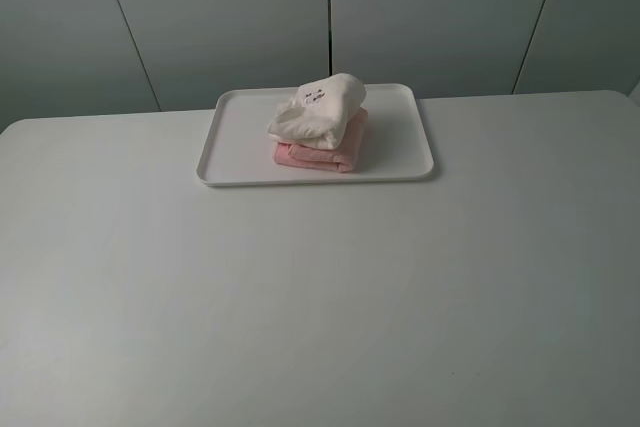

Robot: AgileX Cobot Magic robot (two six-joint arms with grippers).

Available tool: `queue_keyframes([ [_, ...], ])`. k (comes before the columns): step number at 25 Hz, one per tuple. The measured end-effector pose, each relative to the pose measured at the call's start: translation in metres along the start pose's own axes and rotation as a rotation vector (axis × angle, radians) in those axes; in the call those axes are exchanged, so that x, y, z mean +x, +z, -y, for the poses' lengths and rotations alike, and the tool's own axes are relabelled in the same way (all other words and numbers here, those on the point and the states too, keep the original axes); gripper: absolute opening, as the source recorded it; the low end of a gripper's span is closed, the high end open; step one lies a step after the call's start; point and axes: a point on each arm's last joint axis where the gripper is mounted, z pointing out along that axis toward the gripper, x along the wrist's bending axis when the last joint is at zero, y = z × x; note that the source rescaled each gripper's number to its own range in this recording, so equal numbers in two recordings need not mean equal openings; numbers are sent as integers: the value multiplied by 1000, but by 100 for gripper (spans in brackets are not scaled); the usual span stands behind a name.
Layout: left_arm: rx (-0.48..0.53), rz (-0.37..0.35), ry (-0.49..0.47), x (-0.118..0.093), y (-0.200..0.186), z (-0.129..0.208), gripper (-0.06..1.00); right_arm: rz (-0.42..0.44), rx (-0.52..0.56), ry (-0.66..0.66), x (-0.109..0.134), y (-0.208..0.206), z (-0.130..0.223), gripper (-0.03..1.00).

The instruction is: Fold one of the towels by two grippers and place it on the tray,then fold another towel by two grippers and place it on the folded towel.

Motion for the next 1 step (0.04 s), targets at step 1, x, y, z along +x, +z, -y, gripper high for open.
queue_keyframes([
  [1,0,0,0,0,0,0,96,0,0,0,0,0,0,100],
])
